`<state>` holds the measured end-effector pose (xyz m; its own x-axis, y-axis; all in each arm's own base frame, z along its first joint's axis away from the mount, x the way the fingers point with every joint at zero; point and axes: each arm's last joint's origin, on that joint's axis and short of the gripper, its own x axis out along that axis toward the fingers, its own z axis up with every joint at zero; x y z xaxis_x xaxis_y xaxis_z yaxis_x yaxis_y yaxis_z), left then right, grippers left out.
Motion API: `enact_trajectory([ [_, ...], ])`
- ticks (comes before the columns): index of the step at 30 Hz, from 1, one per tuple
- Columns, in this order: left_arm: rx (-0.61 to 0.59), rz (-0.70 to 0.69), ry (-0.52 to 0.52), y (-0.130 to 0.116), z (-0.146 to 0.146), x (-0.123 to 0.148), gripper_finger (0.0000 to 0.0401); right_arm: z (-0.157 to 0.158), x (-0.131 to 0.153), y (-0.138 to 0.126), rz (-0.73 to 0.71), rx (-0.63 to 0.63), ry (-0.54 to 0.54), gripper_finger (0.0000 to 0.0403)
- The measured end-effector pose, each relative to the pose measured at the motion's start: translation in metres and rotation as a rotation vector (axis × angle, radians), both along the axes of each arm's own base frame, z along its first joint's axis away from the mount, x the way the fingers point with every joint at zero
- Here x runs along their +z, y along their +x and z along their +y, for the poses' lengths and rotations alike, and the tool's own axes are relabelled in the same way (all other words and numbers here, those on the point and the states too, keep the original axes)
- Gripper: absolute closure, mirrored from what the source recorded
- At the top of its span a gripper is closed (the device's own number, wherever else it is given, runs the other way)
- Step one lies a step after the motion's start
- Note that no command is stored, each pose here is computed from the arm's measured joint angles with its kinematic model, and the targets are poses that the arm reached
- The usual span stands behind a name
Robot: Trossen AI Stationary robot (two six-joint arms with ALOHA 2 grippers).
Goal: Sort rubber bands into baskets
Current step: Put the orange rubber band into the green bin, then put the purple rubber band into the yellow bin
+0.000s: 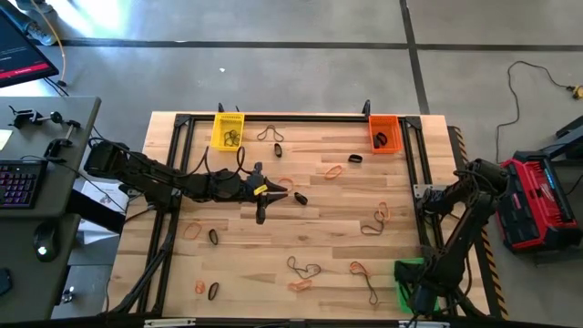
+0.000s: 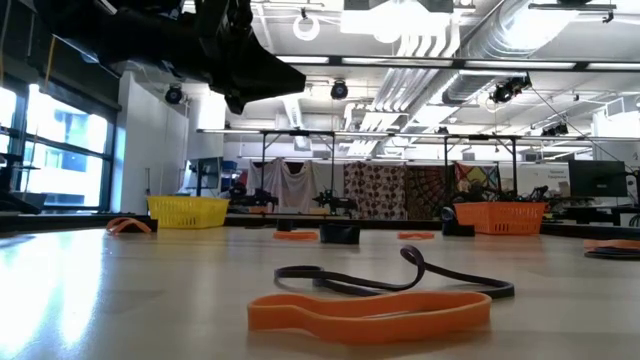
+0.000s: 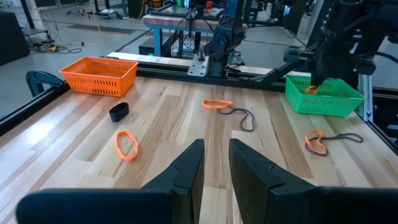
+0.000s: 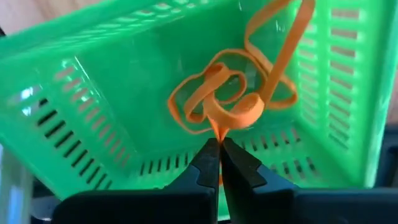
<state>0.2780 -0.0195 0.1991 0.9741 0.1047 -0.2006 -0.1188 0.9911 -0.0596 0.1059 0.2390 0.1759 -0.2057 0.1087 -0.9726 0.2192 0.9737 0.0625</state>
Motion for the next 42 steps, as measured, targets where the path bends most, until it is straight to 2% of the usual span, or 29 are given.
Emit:
enact_trajectory([
  [6,0.000,0.000,0.000,0.000,0.000,0.000,0.0337,0.001,-0.011,0.001,-0.014,0.219,-0.014,0.0403],
  [13,0.004,0.001,0.000,0.000,0.001,0.000,0.0337,0.004,-0.022,0.003,-0.002,0.297,-0.027,0.0403],
  [16,0.009,0.000,0.000,0.000,0.002,0.000,0.0337,0.005,-0.023,0.004,-0.005,0.288,-0.023,0.0402],
  [21,0.011,0.001,0.000,0.000,0.003,0.000,0.0337,0.007,-0.023,0.005,-0.007,0.199,-0.028,0.0385],
  [33,0.011,0.001,0.000,0.000,0.003,0.000,0.0337,0.007,-0.022,0.003,0.061,0.110,-0.025,0.0263],
  [42,0.011,0.001,0.000,0.000,0.003,0.000,0.0337,0.011,0.015,0.007,0.055,0.133,-0.136,0.0249],
])
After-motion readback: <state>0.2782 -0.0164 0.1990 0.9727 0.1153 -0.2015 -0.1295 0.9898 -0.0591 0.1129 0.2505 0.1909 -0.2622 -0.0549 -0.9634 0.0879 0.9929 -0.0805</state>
